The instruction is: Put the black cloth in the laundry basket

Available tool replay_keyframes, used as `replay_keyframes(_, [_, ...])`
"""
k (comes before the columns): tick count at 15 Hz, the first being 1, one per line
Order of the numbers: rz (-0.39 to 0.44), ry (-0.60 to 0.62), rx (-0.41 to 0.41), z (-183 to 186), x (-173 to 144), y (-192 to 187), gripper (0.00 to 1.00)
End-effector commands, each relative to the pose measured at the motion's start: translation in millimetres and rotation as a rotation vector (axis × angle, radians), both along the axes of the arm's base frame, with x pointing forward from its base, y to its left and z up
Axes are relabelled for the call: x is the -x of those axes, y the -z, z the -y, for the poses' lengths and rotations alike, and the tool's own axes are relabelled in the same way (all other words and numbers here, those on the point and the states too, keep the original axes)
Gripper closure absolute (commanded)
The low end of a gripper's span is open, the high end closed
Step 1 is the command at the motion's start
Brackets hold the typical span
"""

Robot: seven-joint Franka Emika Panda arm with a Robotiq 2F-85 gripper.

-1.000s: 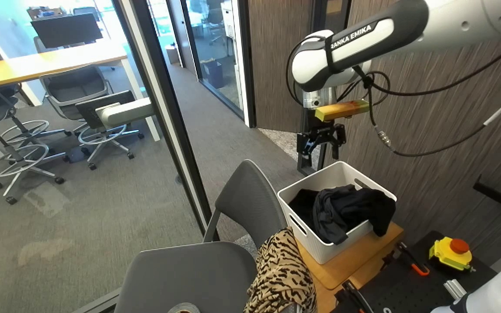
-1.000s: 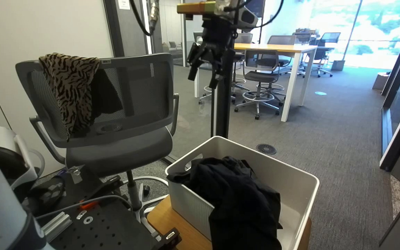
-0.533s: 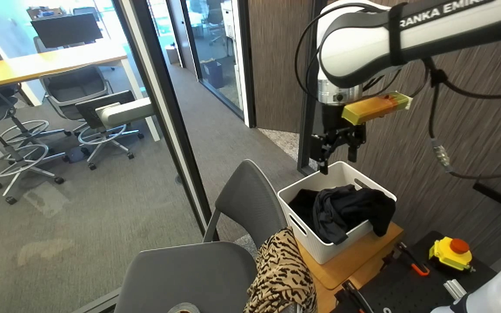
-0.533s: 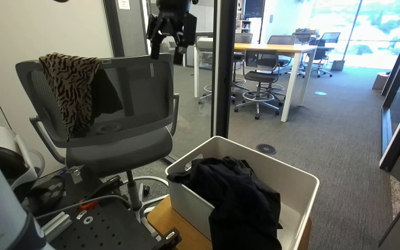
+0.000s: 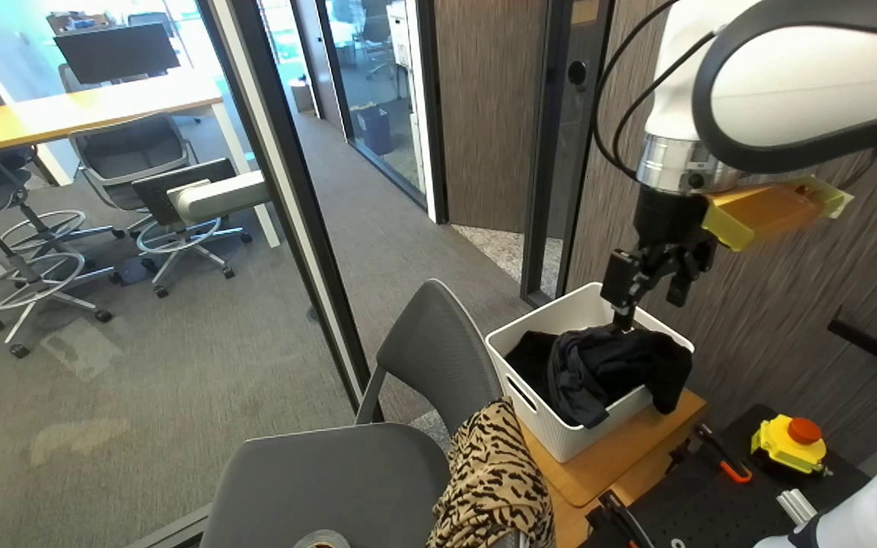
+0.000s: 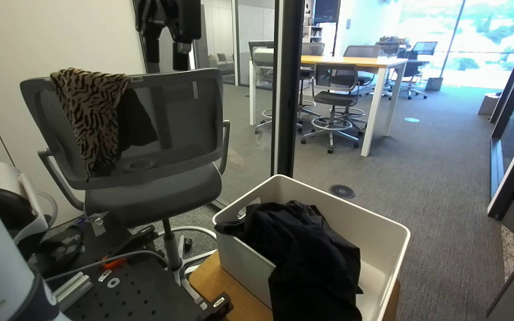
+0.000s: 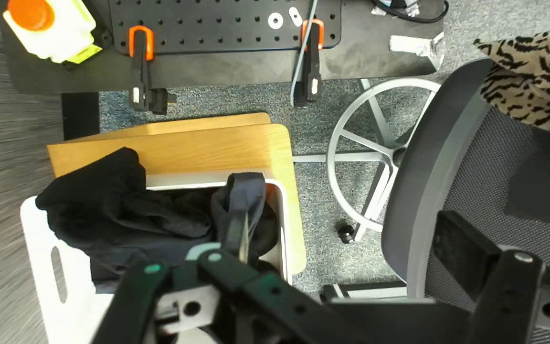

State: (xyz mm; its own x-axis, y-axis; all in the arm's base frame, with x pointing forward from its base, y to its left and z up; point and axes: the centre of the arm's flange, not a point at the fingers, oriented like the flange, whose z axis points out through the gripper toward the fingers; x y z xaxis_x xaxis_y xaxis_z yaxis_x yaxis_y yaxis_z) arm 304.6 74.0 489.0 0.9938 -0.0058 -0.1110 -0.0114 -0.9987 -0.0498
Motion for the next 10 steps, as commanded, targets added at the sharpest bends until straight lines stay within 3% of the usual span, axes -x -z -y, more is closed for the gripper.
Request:
replay_keyframes(1, [0.047,0.001,-0.036,3.8,34.3,-25.4,0.00])
replay_keyframes(10, [0.058,0.020,-0.033,14.6,34.4,-34.7,0.00])
